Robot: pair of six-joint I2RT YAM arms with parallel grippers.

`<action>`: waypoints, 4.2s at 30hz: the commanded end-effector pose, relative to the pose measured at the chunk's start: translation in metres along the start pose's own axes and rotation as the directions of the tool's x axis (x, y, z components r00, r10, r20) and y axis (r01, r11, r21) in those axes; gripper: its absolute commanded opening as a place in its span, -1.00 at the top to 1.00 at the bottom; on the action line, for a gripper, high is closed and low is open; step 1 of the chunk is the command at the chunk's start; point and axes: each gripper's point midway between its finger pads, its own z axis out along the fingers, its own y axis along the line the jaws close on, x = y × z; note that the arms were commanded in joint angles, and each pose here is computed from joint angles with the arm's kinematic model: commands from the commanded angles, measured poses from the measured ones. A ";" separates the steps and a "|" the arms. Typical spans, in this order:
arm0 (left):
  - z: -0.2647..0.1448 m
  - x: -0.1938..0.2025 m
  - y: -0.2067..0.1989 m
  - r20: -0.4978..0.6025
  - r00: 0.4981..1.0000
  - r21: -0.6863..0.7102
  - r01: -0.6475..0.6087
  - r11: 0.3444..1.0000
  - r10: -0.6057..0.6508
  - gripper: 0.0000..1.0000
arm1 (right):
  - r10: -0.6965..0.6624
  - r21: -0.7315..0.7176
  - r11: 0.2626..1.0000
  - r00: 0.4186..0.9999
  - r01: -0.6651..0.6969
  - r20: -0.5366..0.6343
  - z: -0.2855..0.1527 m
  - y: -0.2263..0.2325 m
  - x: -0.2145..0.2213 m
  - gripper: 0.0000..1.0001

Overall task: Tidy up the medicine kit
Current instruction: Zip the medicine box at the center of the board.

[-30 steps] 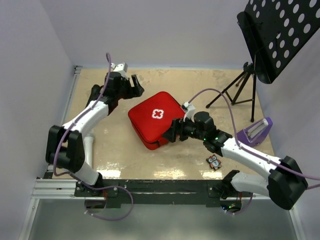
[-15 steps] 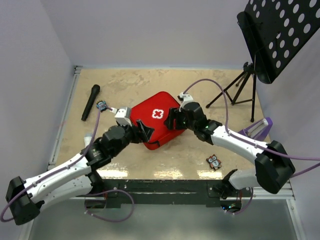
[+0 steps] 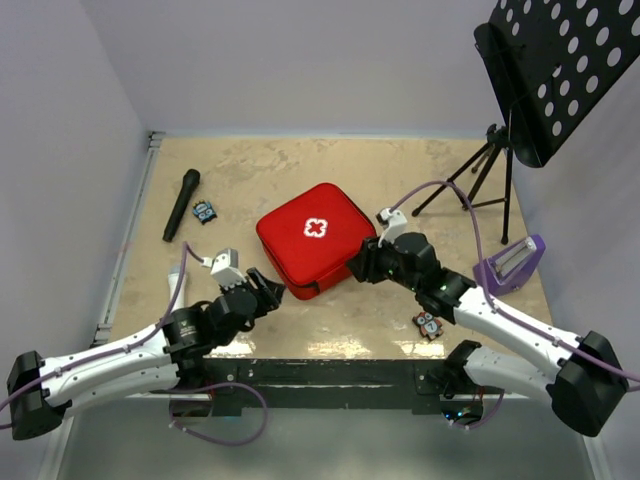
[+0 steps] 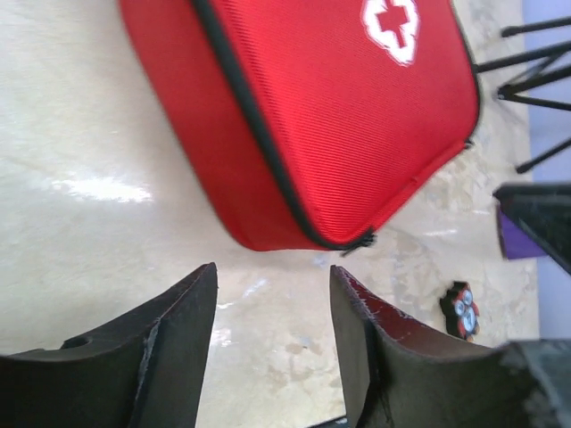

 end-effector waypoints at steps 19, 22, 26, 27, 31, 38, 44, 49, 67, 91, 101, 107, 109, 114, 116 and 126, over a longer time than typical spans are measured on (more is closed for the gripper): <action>0.034 -0.087 -0.001 0.158 0.987 -0.105 -0.010 0.994 0.026 -0.24 | -0.025 -0.318 0.948 0.991 -0.018 -0.130 0.033 0.070 0.048 -0.72; 0.047 -0.088 -0.018 0.119 0.991 -0.061 -0.051 0.997 0.058 -0.26 | -0.027 -0.331 0.943 0.990 -0.019 -0.136 0.036 0.074 0.051 -0.72; 0.061 -0.082 -0.026 0.078 0.992 -0.048 -0.093 0.995 0.097 -0.25 | -0.030 -0.342 0.939 0.989 -0.023 -0.148 0.043 0.077 0.054 -0.72; 0.064 -0.081 -0.025 0.070 0.992 -0.055 -0.100 0.993 0.104 -0.25 | -0.030 -0.347 0.937 0.988 -0.025 -0.150 0.045 0.078 0.054 -0.72; 0.074 -0.072 -0.010 0.035 0.992 -0.108 -0.120 0.987 0.124 -0.24 | -0.033 -0.375 0.927 0.988 -0.026 -0.149 0.048 0.087 0.055 -0.72; 0.084 -0.057 0.010 -0.020 0.989 -0.159 -0.148 0.976 0.147 -0.11 | -0.040 -0.403 0.915 0.987 -0.026 -0.155 0.052 0.102 0.056 -0.64; 0.087 -0.050 0.014 -0.037 0.987 -0.149 -0.157 0.976 0.153 -0.01 | -0.040 -0.424 0.905 0.988 -0.027 -0.148 0.052 0.116 0.054 -0.60; 0.088 -0.048 0.016 -0.043 0.987 -0.143 -0.157 0.977 0.152 0.03 | -0.042 -0.438 0.899 0.988 -0.029 -0.151 0.052 0.127 0.056 -0.57; 0.080 -0.062 0.011 0.011 0.990 -0.111 -0.141 0.984 0.143 -0.02 | -0.030 -0.329 0.944 1.000 0.028 -0.001 0.021 0.126 0.016 -0.52; 0.018 0.036 -0.051 -0.125 0.965 0.356 -0.172 0.918 0.229 -0.48 | -0.069 0.111 0.991 0.998 0.069 -0.009 0.071 0.011 -0.011 -0.06; 0.038 0.038 -0.052 -0.046 0.983 0.375 -0.146 0.916 0.175 -0.29 | -0.077 0.133 0.988 0.996 0.081 -0.038 0.071 0.001 0.001 -0.03; 0.050 0.032 -0.050 0.000 0.983 0.332 -0.171 0.928 0.182 -0.27 | -0.074 0.149 0.985 0.995 0.083 -0.064 0.071 -0.004 0.009 -0.04; 0.053 0.033 -0.047 0.003 0.985 0.324 -0.163 0.932 0.172 -0.26 | -0.070 0.146 0.986 0.995 0.079 -0.069 0.071 -0.004 0.011 -0.04; 0.060 0.034 -0.038 0.014 0.991 0.284 -0.132 0.950 0.134 -0.24 | -0.054 0.140 0.988 0.994 0.067 -0.091 0.072 -0.004 0.018 -0.04; 0.064 0.032 -0.031 0.025 0.994 0.243 -0.113 0.963 0.110 -0.19 | -0.053 0.135 0.989 0.994 0.065 -0.095 0.072 -0.004 0.020 -0.04; 0.069 0.013 -0.029 0.111 0.989 0.189 -0.121 0.975 0.102 -0.10 | -0.039 0.122 0.991 0.992 0.054 -0.124 0.069 -0.002 0.028 -0.04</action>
